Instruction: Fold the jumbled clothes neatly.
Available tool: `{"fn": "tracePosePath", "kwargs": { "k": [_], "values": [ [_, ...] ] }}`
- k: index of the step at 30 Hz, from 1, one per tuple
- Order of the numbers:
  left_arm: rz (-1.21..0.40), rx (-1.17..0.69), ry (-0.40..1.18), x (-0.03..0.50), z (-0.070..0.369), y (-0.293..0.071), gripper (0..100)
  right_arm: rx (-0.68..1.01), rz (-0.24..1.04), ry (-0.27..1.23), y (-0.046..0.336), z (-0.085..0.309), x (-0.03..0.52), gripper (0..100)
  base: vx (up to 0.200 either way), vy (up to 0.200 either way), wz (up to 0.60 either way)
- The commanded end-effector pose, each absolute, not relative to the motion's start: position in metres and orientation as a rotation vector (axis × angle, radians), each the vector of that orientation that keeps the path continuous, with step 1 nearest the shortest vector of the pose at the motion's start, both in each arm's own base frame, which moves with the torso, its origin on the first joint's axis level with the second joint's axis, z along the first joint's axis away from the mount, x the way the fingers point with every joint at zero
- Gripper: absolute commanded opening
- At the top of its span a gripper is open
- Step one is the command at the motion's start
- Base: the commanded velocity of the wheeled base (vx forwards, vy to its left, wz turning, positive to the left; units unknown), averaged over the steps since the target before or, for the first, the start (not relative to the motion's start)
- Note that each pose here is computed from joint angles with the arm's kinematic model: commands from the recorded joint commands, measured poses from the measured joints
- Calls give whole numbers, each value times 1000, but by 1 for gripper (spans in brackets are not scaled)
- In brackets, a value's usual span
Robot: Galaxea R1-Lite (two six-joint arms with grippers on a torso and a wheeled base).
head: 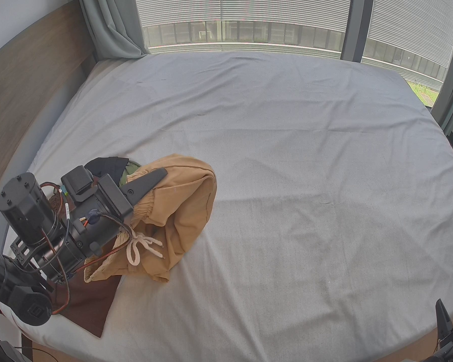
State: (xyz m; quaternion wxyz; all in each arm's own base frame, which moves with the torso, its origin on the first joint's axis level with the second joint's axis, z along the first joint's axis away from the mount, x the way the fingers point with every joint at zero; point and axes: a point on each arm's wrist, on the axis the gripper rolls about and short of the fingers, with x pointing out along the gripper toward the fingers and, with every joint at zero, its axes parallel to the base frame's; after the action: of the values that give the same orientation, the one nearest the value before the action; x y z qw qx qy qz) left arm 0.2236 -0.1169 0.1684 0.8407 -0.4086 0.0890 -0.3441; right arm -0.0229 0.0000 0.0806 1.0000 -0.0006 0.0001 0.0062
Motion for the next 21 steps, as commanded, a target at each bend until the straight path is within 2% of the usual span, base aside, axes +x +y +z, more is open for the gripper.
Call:
{"fn": "tracePosePath", "kwargs": {
  "k": [1,7,21],
  "values": [
    [-747,-868,200,222,168,-122,0,-2,14,2,0,75,-23,100,0,0,0],
    [-779,-908,183,223,175,-127,0,-2,14,2,0,75,-23,100,0,0,0],
    [-892,-908,236,224,173,-167,0,-2,15,2,0,75,-23,100,0,0,0]
  ]
}}
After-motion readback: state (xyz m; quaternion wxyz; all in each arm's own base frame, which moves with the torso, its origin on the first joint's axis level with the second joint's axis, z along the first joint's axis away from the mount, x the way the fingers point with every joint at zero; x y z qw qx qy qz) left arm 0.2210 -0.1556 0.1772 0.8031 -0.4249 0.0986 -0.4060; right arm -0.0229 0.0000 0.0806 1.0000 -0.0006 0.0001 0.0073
